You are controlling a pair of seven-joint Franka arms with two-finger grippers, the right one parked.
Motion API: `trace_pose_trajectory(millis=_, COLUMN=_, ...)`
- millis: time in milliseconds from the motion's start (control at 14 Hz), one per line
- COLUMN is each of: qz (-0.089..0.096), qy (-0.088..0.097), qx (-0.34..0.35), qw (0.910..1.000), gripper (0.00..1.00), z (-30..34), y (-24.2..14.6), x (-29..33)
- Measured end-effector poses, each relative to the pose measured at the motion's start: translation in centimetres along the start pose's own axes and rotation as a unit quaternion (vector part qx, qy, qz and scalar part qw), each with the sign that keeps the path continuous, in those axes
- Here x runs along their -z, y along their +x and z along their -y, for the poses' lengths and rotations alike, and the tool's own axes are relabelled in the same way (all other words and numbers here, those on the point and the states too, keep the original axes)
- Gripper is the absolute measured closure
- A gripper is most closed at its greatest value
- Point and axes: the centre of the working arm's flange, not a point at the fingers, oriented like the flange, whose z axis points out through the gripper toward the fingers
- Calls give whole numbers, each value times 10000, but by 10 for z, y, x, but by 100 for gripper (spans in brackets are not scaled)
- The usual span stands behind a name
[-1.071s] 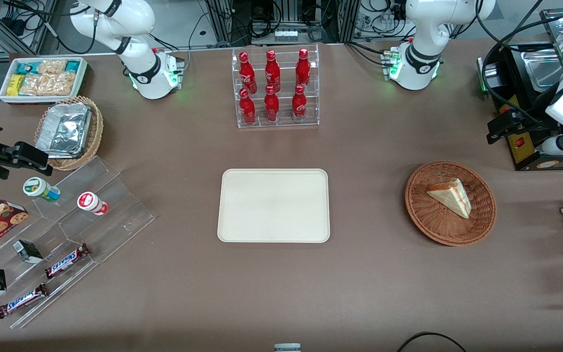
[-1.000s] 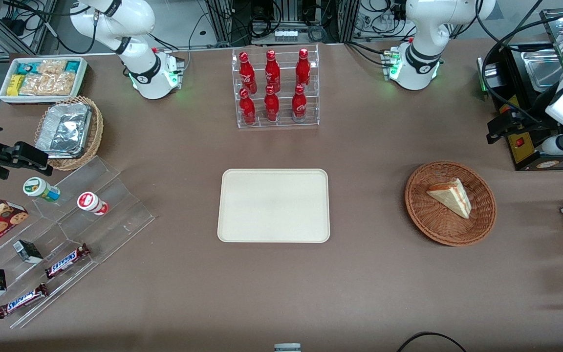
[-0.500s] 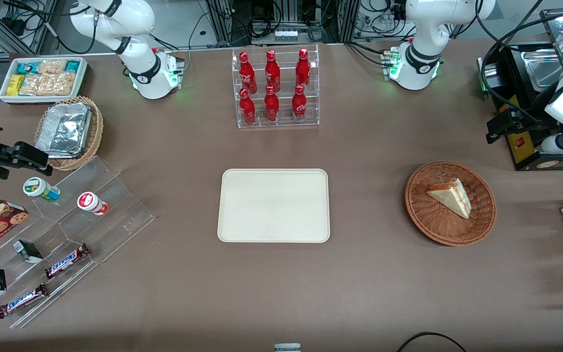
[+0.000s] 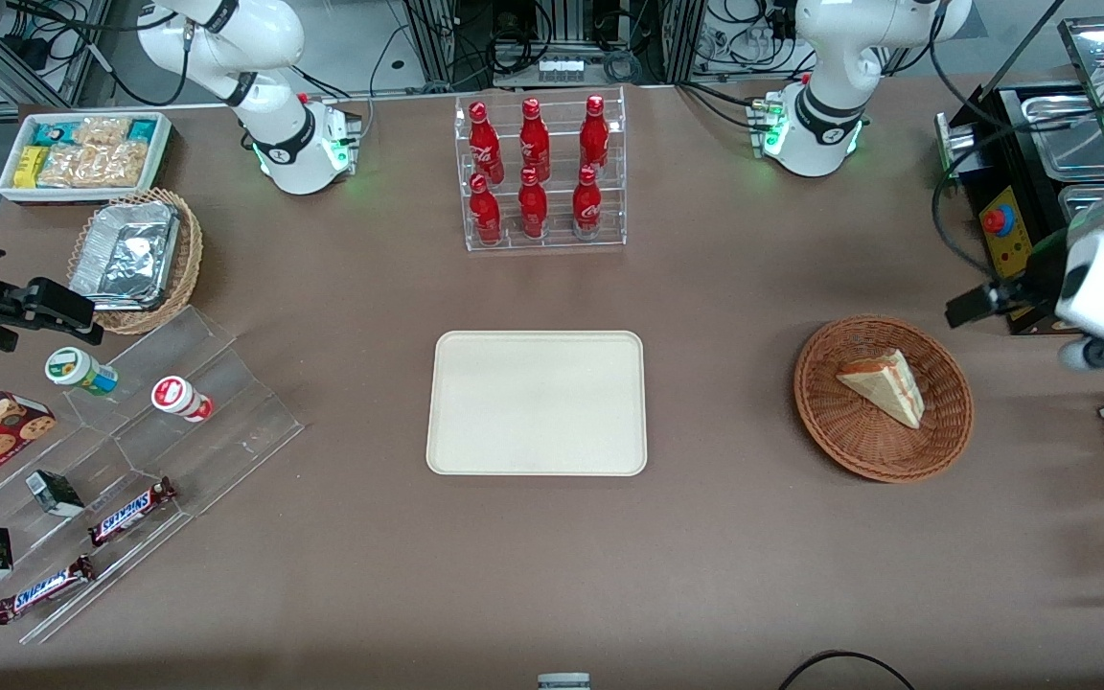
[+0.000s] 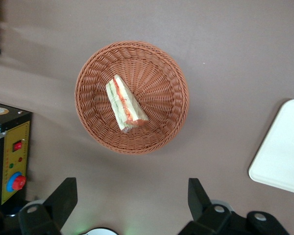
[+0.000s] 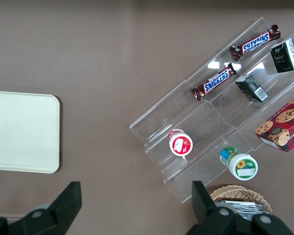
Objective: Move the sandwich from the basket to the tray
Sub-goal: 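Lower the open left gripper over the sandwich in the wicker basket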
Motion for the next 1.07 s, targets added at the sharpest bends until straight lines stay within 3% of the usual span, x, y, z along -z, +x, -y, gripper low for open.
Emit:
trace_pose_trajectory(millis=286, qz=25, qy=-5, qx=775, qw=9970, gripper=0, z=17, y=21, x=-84)
trace_pose_trajectory(millis=500, qz=107, qy=17, qx=1793, qw=9837, gripper=0, z=35, y=27, x=-125)
trace_pose_trajectory(millis=643, qz=-17, qy=-44, qx=2283, qw=9736, gripper=0, z=35, y=32, x=-154)
trace_pose_trajectory(millis=1071, qz=-391, qy=-289, qx=2920, qw=9552, gripper=0, z=40, y=19, x=-250)
